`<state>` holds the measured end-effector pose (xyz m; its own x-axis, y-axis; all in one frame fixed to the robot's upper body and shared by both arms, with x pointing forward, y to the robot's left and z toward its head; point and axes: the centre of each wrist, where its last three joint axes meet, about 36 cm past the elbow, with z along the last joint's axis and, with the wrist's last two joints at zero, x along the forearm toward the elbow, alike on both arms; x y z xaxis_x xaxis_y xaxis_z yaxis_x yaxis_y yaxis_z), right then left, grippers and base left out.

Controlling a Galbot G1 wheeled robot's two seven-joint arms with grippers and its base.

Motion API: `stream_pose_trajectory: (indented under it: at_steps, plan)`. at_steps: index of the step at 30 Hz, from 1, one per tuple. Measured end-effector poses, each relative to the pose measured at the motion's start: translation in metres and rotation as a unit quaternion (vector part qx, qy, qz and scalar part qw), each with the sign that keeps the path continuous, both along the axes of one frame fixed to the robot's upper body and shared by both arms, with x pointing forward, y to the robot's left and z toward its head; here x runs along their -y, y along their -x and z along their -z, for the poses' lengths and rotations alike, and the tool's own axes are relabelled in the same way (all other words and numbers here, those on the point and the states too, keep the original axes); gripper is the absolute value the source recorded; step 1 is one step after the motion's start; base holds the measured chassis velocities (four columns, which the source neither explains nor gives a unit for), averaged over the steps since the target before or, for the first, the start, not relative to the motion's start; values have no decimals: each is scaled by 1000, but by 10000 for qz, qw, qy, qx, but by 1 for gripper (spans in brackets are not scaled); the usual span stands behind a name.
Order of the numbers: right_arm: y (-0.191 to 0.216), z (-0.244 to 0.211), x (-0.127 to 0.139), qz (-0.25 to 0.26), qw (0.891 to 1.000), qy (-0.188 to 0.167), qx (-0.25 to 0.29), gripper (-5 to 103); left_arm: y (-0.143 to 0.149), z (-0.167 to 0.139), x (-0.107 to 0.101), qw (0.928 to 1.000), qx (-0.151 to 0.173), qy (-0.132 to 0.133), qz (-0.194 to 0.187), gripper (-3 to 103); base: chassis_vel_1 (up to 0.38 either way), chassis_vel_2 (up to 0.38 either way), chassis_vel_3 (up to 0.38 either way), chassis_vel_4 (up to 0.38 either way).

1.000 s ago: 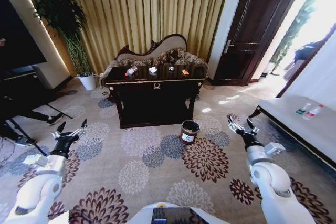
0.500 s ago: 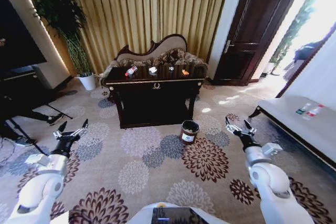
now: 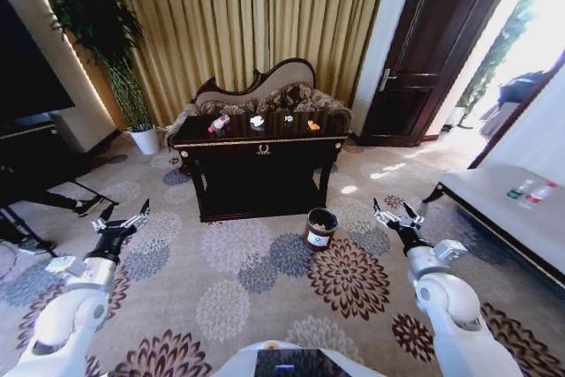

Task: Move to the front of the table and place the trash on the table into the trash bin.

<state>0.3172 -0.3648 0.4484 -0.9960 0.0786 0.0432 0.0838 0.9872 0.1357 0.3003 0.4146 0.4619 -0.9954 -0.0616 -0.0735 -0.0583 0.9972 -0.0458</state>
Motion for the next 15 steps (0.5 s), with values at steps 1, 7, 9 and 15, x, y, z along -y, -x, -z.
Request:
stream_pose_trajectory:
  at_steps: [1, 7, 9, 15]
  plan:
    - [0, 0, 0, 0, 10000, 0, 0, 100, 0, 0, 0, 10000, 0, 0, 0, 100, -179, 192, 161, -191]
    - [0, 1, -1, -8, 10000, -16, 3, 100, 1, 1, -1, 10000, -17, -2, -4, 100, -178, 184, 156, -165]
    - [0, 1, -1, -10, 10000, -18, 5, 100, 1, 1, -1, 10000, -19, 1, -5, 100, -131, 178, 146, -155]
    - [1, 1, -1, -25, 10000, -25, 4, 100, 3, 2, -1, 10000, -33, 13, -9, 100, -164, 162, 148, -160]
